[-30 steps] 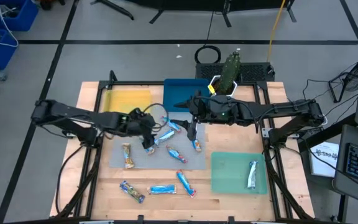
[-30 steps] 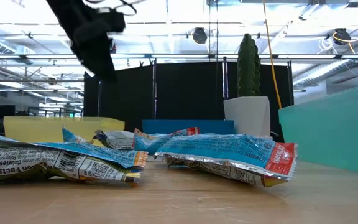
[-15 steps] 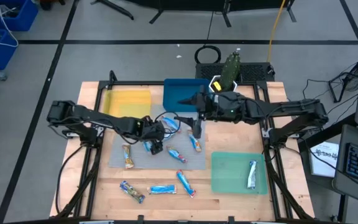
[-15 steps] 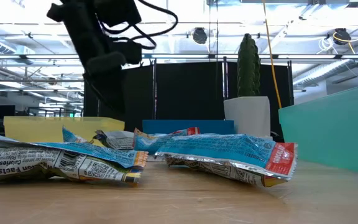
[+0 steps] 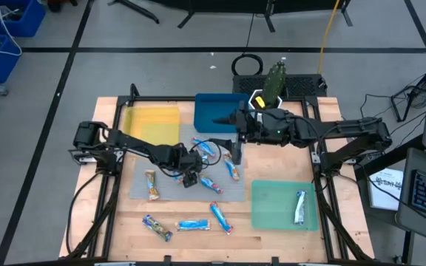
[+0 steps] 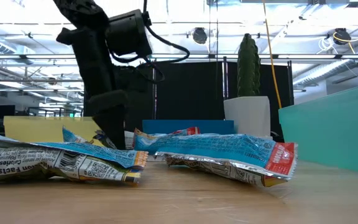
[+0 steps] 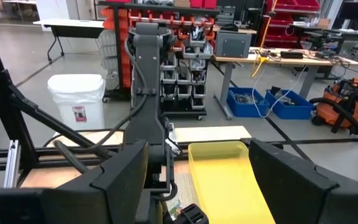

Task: Pick and place Granola Bars by type
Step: Put the blue granola bar into the green bin

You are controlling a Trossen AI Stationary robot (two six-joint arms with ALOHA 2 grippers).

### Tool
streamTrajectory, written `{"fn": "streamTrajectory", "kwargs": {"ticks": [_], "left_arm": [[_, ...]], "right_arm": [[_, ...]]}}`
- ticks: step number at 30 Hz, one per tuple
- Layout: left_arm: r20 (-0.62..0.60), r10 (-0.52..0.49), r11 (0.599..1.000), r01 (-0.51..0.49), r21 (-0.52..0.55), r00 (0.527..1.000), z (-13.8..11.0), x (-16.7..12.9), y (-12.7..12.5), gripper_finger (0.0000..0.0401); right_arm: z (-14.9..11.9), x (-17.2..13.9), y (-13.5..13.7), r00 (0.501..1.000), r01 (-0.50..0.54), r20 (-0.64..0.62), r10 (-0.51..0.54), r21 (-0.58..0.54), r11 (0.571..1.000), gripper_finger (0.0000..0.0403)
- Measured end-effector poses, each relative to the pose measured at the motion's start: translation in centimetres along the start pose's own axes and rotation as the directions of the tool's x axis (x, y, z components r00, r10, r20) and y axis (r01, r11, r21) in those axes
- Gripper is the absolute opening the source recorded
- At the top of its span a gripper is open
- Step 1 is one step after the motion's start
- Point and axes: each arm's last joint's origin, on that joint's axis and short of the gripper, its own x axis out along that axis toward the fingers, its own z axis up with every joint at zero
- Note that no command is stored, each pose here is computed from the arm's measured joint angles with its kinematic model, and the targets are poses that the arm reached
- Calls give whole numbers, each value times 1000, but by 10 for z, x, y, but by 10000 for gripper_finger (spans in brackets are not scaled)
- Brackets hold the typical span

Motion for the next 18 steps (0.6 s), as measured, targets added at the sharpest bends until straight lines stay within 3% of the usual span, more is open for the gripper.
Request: {"fn": "streamTrajectory", "kwargs": {"ticks": [8, 18], "left_arm": [[-4, 24, 1000, -24, -4, 1000, 1, 6, 2, 365], [-38, -39, 998, 37, -51, 999, 5, 9, 13, 362]], "right_arm": [[0, -1, 5, 999, -38, 2, 38, -5, 999, 270], [0, -1, 5, 999, -38, 1, 38, -13, 999, 270]]}}
